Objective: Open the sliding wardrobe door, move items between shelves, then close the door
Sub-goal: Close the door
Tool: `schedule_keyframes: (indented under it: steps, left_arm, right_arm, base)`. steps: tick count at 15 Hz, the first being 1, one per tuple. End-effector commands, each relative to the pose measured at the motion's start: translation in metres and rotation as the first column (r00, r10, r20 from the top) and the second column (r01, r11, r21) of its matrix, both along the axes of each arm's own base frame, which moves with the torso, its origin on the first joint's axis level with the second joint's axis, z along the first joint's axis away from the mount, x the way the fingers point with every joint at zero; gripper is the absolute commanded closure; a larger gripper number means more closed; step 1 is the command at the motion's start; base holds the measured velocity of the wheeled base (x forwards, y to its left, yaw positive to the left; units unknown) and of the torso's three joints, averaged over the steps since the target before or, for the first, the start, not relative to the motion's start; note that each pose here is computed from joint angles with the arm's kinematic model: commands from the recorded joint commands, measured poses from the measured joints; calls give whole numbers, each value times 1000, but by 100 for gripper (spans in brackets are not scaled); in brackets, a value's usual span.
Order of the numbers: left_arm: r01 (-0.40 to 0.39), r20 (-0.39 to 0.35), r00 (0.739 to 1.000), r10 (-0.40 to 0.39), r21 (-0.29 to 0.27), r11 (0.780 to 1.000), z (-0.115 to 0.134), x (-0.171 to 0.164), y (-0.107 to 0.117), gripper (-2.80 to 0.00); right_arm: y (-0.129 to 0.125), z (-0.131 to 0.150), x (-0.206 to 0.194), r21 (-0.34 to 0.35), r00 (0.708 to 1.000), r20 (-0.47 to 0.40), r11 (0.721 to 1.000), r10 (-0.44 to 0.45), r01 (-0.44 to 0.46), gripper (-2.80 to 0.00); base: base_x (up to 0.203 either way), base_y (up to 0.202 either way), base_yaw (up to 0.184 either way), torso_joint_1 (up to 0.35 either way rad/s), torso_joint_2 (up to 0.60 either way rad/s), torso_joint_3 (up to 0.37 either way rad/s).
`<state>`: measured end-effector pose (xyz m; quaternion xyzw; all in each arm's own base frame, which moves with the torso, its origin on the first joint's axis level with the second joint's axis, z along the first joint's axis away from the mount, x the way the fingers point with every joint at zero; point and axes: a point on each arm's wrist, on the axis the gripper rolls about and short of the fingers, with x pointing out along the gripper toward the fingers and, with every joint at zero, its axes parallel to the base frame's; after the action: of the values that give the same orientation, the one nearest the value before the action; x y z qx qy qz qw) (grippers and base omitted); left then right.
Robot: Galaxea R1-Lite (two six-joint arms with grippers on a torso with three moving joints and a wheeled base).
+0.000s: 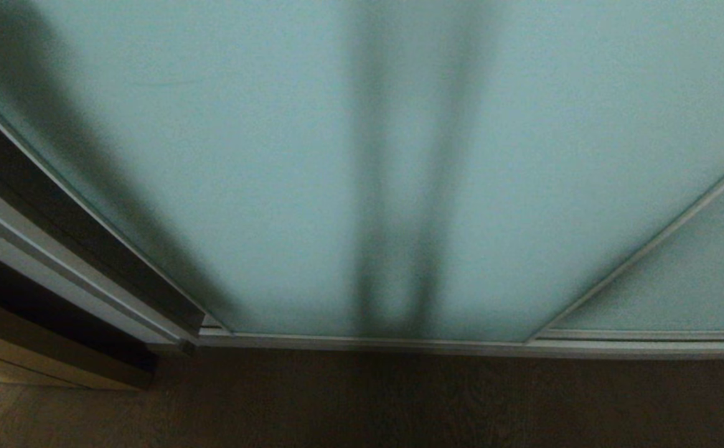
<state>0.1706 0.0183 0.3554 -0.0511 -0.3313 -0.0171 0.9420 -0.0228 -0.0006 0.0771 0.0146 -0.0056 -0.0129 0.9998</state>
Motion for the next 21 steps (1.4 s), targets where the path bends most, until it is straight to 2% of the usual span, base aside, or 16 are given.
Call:
schedule_keyframes:
  steps: [1,3,5,8,10,11,13,18,20,21]
  left_arm:
    - [6,-15,1000,-6,-2,1000,3,-22,-3,0]
    - [20,-164,986,-21,-13,1000,-17,-30,-4,0]
    - [62,-259,964,-61,-5,998,-38,-42,-7,0]
    - [144,-427,894,-135,-11,989,-89,-60,-11,0]
    - [140,-494,859,-134,-24,990,-118,-74,-12,0]
    - [113,-521,846,-111,-28,993,-133,-81,-13,0]
    - [57,-532,846,-46,5,998,-155,-99,-14,0]
    - [10,-441,896,47,126,992,-198,-160,-20,0]
    - [-24,-441,892,97,168,985,-216,-171,-21,0]
    - [-48,-472,873,124,170,984,-229,-170,-20,0]
  right_arm:
    - [0,0,0,0,1000,-2,1000,0,0,0]
    - [0,0,0,0,1000,0,1000,0,0,0]
    - [0,0,0,0,1000,-2,1000,1,-1,0]
    - [0,0,0,0,1000,-2,1000,0,0,0]
    - [0,0,0,0,1000,0,1000,1,-1,0]
    - [0,0,0,0,1000,-2,1000,0,0,0]
    - [0,0,0,0,1000,-2,1000,0,0,0]
    - [0,0,0,0,1000,0,1000,1,-1,0]
    - [0,0,0,0,1000,-1,1000,1,-1,0]
    - [0,0,0,0,1000,-1,1000,0,0,0]
  base:
    - [0,0,0,0,0,0]
    - [0,0,0,0,0,0]
    - [0,0,0,0,0,0]
    - [0,0,0,0,0,0]
    - [0,0,0,0,0,0]
    - [0,0,0,0,0,0]
    - [0,0,0,0,0,0]
    - [0,0,0,0,0,0]
    - [0,0,0,0,0,0]
    - [0,0,0,0,0,0]
